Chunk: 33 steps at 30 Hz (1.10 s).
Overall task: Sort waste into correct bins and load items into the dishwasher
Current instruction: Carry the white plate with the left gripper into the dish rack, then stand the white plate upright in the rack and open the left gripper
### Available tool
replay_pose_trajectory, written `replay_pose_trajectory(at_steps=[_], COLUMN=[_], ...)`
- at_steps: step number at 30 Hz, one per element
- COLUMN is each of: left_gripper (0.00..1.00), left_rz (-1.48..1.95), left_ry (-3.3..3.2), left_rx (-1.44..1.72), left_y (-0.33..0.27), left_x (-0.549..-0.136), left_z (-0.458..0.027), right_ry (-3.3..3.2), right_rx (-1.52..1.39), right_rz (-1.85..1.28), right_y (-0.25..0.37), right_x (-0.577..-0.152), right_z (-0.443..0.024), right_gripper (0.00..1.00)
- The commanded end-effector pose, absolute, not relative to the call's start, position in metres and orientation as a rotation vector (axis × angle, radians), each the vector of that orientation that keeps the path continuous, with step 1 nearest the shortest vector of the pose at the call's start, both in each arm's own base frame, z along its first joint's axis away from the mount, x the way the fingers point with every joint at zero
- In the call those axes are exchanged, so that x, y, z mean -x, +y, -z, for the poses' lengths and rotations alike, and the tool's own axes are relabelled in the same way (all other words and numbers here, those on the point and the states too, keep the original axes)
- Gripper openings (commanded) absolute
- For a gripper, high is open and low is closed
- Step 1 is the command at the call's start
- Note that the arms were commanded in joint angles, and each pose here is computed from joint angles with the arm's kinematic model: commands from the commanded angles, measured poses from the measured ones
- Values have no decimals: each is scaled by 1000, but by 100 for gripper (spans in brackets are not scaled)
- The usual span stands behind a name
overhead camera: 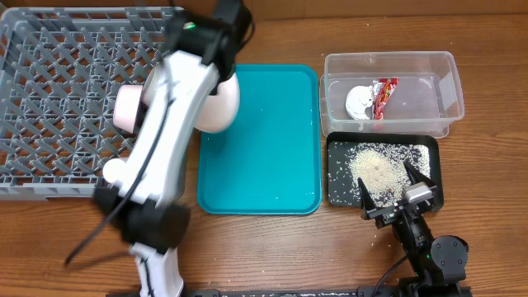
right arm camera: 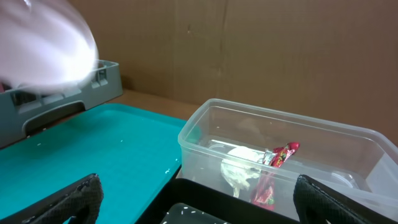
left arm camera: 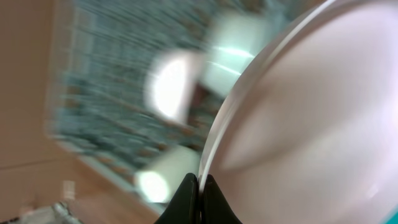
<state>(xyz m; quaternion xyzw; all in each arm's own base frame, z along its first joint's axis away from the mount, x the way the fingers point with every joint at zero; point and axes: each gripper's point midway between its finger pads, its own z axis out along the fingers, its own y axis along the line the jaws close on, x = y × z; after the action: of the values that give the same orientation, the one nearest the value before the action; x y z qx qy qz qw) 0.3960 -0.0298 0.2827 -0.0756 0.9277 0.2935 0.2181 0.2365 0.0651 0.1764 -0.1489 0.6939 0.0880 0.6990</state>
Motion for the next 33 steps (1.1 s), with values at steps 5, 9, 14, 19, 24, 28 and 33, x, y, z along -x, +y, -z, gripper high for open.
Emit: replay_pose_trajectory(at_steps=[5, 9, 14, 19, 24, 28, 33], left_gripper=[4, 4, 4, 4, 4, 4, 4], left_rz=[-1236, -1367, -1450, -1551, -1656, -1508, -1455], left_ry=[2146, 2008, 1970, 1921, 1948, 2140, 2288], left_rx=[186, 242, 412, 681, 745, 621, 365], left_y=[23, 46, 90, 151, 198, 203, 201], left_x=[-362, -335, -311, -308, -329, -364, -405], left_z=[-397, -431, -432, -409, -384, -347, -319], right_ry=[1542, 1542, 1542, 1542, 1541, 1541, 1542], right_rx=[328, 328, 328, 328, 328, 328, 328], right_rz=[-198, -198, -198, -197, -198, -198, -198], right_y=[65, 65, 65, 65, 65, 65, 65], right_x=[-237, -237, -237, -237, -237, -237, -237], right_z=[-175, -175, -175, -175, -175, -175, -175], right_gripper=[100, 100, 99, 100, 100, 100, 100])
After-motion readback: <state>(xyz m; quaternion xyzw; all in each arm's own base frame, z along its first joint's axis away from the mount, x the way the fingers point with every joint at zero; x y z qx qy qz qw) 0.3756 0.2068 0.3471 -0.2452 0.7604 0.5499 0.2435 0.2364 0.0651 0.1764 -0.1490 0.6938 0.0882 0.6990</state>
